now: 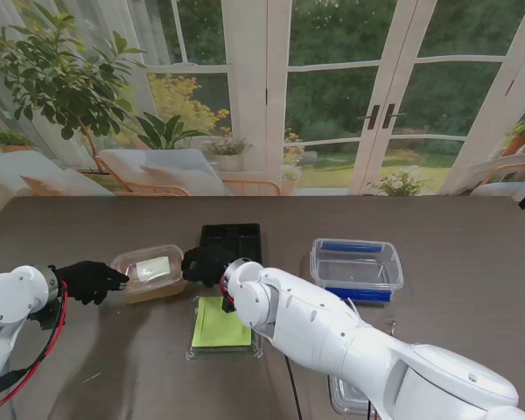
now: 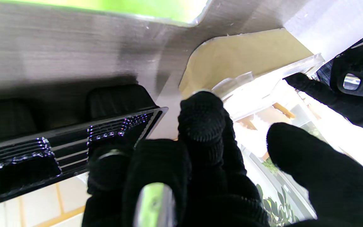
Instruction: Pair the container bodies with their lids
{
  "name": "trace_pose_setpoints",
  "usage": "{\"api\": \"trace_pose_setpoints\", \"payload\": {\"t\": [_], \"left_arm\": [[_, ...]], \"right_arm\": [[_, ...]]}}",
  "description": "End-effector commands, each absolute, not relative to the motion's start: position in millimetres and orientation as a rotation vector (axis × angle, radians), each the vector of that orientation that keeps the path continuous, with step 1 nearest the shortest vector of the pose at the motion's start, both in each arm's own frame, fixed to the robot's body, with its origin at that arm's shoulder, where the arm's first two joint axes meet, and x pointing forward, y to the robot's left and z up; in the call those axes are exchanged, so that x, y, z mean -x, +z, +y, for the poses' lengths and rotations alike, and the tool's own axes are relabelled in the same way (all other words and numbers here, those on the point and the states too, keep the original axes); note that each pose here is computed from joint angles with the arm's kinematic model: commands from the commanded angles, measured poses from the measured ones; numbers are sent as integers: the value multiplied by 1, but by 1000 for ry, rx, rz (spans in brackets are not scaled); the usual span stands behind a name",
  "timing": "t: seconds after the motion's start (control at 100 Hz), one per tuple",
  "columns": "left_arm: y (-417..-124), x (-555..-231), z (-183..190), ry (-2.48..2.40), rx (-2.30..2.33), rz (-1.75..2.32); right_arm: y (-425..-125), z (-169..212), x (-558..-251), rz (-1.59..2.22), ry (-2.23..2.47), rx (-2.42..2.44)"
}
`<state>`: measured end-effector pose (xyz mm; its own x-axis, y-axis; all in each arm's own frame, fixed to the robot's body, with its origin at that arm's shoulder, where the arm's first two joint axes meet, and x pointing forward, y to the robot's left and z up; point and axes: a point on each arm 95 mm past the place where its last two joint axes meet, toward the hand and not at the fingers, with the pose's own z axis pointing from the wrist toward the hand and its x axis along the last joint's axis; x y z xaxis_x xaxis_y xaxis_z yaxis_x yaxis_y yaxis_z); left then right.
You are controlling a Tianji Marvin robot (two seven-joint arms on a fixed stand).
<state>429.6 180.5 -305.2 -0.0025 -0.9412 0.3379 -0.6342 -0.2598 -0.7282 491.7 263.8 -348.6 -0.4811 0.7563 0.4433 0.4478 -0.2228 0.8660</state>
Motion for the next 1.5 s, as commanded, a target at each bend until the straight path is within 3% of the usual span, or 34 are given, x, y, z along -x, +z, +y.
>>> {"api": "trace_pose_setpoints", "payload": {"t": [0.0,0.84,1.49], "left_arm": [[-305,-431,179,-1139,1921,1653],[-294,-460,185,-1197,1870,1626],[-303,-489,185,-1227,1868,1650]], "right_arm": [[-348,268,-490,1797,1764,-1434],[-332,287,-502,1722,1813,-1398],[-334,298,-520,1742,1812,-1398]]}}
